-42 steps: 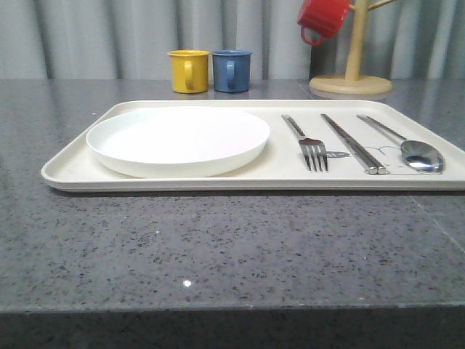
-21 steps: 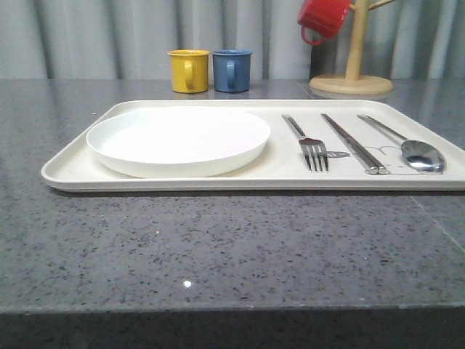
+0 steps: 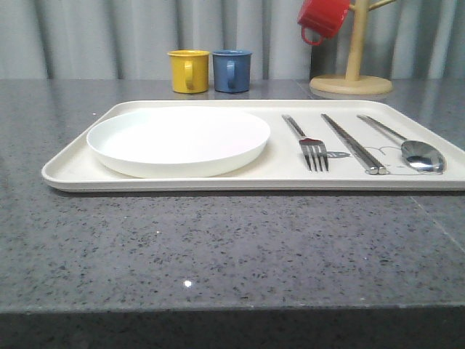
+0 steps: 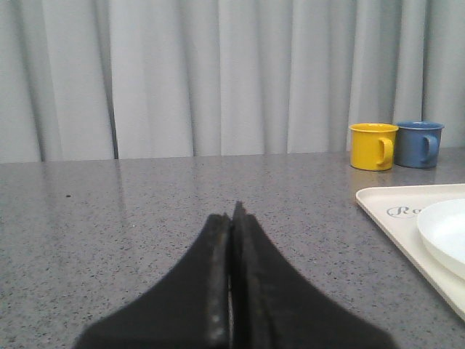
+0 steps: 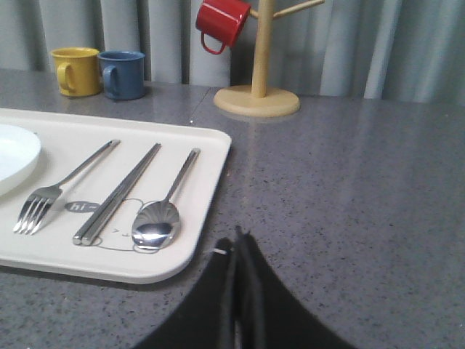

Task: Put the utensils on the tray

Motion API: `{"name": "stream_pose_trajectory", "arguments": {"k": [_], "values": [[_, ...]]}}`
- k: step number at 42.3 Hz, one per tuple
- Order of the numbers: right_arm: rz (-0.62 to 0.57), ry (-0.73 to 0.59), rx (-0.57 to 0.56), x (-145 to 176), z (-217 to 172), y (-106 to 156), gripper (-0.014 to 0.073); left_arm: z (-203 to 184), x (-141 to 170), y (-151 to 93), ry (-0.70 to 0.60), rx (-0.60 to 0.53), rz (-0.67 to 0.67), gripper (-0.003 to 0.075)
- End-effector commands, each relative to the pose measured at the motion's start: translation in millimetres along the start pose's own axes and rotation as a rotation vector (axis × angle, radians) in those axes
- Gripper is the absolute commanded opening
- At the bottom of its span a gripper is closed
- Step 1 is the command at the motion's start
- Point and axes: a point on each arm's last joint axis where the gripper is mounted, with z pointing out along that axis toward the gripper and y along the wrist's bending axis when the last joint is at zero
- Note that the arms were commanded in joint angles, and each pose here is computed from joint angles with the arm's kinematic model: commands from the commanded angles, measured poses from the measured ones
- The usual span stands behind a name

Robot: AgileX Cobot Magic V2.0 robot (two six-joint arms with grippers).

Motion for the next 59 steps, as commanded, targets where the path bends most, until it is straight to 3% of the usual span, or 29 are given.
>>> {"name": "stream_pose_trajectory", "arguments": {"k": [1,23,32,59], "values": [[0.013,-0.153,0.041,-2.5,-0.5,-3.5,-0.0067,-2.0,-3.2,0.4,-0.081,-0.003,-0.005,-0.0020],[0.020,-0.137,0.045,6.3,1.2,-3.9,-0.0067,-2.0,-3.2,0.4,-0.081,-0.003,-0.005,-0.0020],[0.113,-0.159,0.032,4.5,1.0,-3.4,-0.0067,-2.0,-3.2,0.4,-0.081,-0.003,-0.005,-0.0020],[0.098,-0.183,0.075,2.6,0.5,-5.7,-0.0067,-2.0,-3.2,0.4,-0.081,-0.003,-0.005,-0.0020]]}}
